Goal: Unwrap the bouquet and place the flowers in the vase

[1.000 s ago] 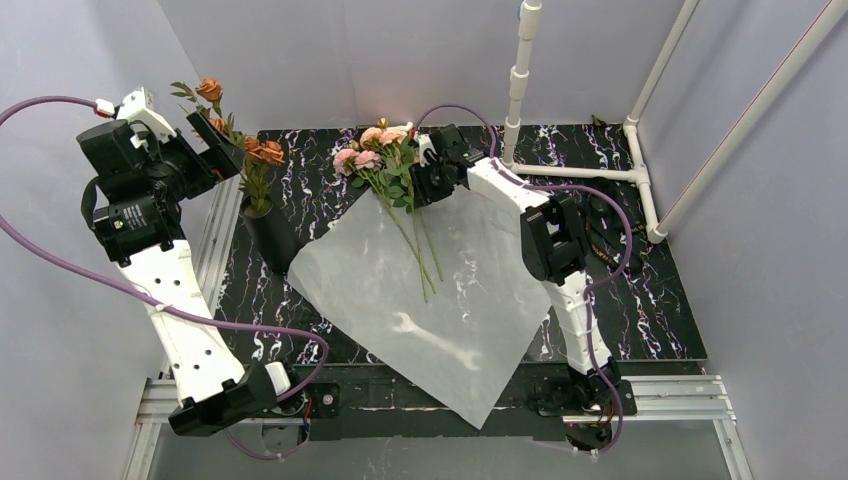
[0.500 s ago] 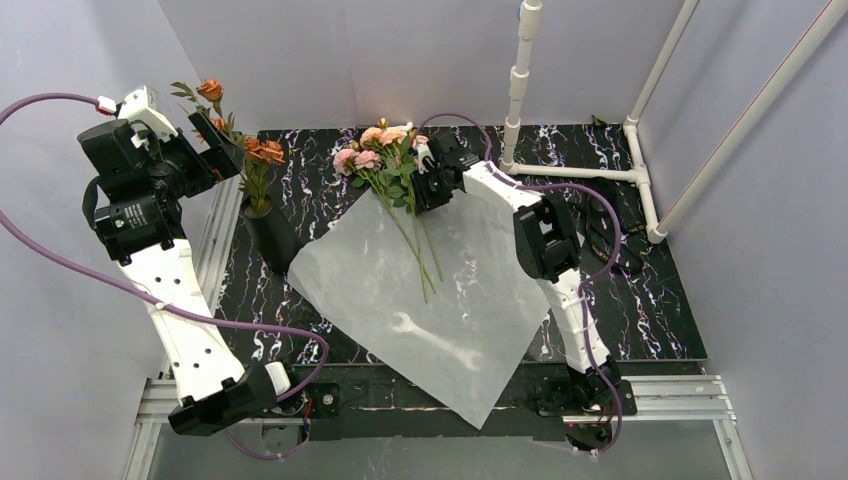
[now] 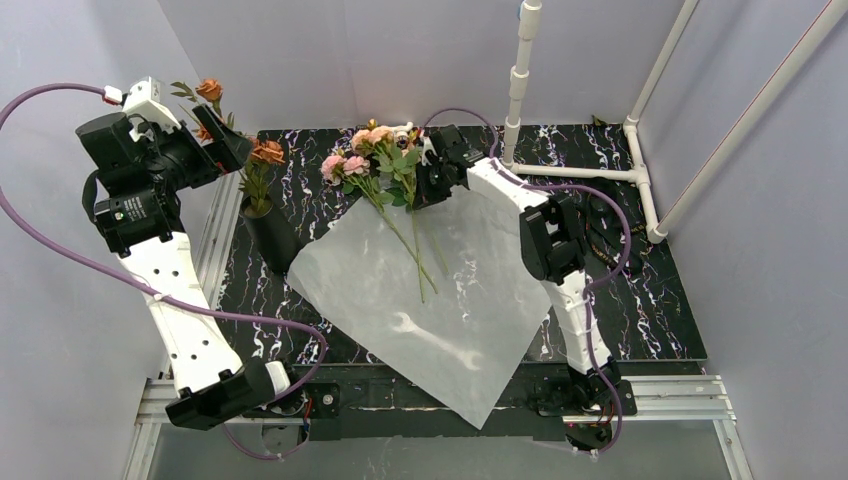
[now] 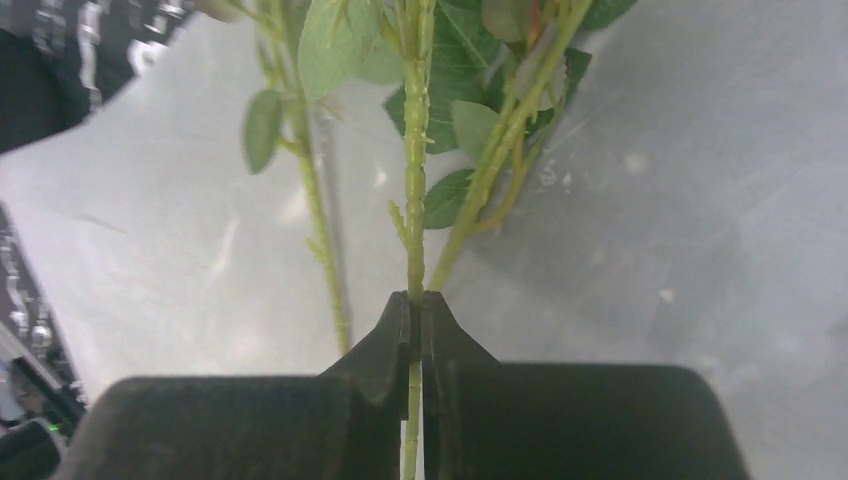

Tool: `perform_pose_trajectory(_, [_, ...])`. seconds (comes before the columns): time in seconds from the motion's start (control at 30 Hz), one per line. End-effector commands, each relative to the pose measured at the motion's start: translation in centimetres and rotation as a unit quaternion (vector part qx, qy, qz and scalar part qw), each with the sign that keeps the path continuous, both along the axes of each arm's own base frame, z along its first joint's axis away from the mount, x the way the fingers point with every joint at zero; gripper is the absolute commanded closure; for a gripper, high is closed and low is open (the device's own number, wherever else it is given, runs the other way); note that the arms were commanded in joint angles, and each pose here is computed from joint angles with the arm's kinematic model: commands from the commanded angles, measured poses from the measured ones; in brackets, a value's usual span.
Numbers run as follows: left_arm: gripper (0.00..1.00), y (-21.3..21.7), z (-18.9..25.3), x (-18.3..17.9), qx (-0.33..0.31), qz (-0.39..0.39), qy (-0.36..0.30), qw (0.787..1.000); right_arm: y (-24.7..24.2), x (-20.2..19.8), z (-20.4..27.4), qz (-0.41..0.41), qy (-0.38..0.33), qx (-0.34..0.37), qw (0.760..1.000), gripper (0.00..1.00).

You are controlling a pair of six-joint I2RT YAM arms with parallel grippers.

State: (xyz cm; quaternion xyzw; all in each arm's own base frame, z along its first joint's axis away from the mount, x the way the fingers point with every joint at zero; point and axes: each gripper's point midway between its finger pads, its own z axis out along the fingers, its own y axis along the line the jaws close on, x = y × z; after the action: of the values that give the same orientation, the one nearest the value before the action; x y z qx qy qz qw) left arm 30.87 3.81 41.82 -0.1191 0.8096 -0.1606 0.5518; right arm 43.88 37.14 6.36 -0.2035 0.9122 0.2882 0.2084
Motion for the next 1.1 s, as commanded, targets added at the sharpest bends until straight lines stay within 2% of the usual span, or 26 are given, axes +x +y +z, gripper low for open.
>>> perform_pose_trajectory(0.0, [0.00,-2.3,3.3,-0.1,-0.002,-0.065,-0.061,0.996,1.5,1.8,11.1,-0.027,-0.090,0.103,0.990,0.99])
perform_pose_trajectory(0.17, [0.00,-4.8,6.0,-0.2,-0.019,-0.141,-0.102,0.985,1.4,2.3,18.1,-0.045,-0.163,0.179,0.969,0.99])
perform_pose_trajectory(0.33, [0.00,-8.3,8.9,-0.7,-0.048,-0.220,-0.136,0.965,1.6,1.1,26.1,-0.016,-0.257,0.265,0.929,0.99])
perform_pose_trajectory(0.57, [0.00,-11.6,9.6,0.4,-0.076,-0.263,-0.136,0.952,2.2,-3.8,34.7,0.034,-0.326,0.344,0.880,0.99])
perform_pose_trajectory(0.67, [0.00,-12.3,9.7,1.1,-0.108,-0.259,-0.129,0.951,3.0,-6.8,36.2,0.065,-0.334,0.358,0.869,0.99])
perform_pose_trajectory(0.8, [0.00,-14.3,10.2,0.8,-0.168,-0.303,-0.125,0.930,4.0,-10.8,37.5,0.105,-0.344,0.367,0.858,0.99])
perform_pose_trajectory(1.03, [0.00,-16.2,9.8,1.0,-0.158,-0.332,-0.131,0.921,5.6,-15.9,37.1,0.173,-0.355,0.360,0.845,0.99])
perform_pose_trajectory(1.07, [0.06,-16.3,9.9,1.0,-0.156,-0.334,-0.135,0.920,5.7,-16.3,36.9,0.179,-0.354,0.358,0.845,0.99])
